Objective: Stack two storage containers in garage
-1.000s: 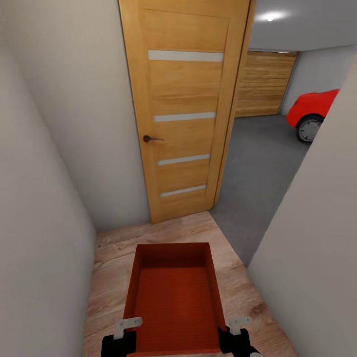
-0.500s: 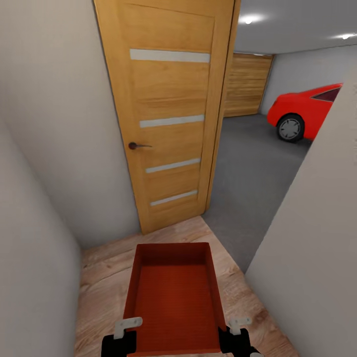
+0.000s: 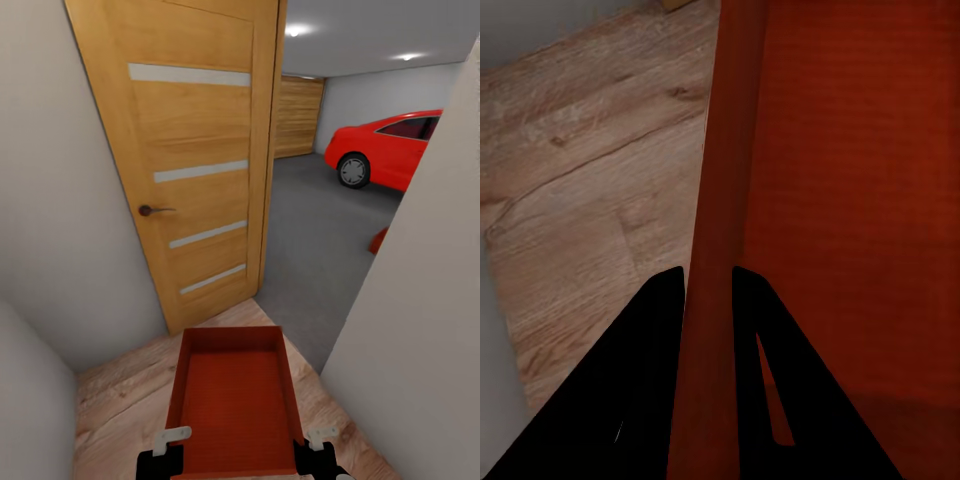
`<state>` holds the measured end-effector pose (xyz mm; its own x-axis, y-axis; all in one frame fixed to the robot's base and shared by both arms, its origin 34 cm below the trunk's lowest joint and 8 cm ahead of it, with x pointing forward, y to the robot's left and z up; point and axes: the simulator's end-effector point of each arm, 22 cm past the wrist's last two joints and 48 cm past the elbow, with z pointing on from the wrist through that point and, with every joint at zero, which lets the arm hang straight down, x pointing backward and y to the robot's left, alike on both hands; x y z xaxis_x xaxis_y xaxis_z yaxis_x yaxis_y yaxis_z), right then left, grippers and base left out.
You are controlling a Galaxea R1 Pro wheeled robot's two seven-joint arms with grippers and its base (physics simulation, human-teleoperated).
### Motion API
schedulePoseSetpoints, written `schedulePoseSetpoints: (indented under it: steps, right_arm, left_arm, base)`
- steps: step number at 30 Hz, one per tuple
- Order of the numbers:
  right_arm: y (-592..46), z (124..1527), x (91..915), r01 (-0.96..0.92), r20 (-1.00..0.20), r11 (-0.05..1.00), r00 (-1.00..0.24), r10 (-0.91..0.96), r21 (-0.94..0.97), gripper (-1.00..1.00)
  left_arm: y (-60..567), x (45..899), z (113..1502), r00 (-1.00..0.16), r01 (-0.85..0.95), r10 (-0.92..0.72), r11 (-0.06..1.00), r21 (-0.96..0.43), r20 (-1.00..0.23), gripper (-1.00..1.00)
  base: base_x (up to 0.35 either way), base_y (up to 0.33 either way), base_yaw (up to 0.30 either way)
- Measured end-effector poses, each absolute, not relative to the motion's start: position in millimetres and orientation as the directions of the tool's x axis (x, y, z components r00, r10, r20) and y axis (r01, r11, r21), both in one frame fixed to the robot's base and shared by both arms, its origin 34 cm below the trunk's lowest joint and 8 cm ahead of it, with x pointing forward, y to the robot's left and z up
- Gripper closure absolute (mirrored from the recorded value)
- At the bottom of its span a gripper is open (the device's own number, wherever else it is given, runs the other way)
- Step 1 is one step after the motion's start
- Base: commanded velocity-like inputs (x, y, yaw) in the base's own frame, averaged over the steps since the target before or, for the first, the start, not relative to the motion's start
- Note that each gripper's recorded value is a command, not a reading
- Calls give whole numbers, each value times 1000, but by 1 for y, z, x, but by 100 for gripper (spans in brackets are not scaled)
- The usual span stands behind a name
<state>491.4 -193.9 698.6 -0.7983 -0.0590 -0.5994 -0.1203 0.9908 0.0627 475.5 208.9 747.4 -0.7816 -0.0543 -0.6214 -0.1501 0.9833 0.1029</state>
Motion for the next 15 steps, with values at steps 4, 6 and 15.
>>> schedulePoseSetpoints:
  steps: [4, 6, 15]
  right_arm:
    - [-194, 699, 492, -120, -600, 991, -798, -59, 63, 100]
    - [-193, 699, 492, -120, -600, 991, -797, -59, 63, 100]
    - [-193, 699, 492, -121, -600, 991, -798, -60, 62, 100]
  left_arm:
    - [209, 475, 748, -781, -151, -55, 983, 102, -622, 100]
    - [209, 476, 748, -781, -151, -56, 983, 102, -623, 100]
    - [209, 475, 747, -781, -152, -57, 983, 101, -622, 100]
  base:
    - [281, 157, -148]
    - [114, 56, -30]
    - [17, 8, -46]
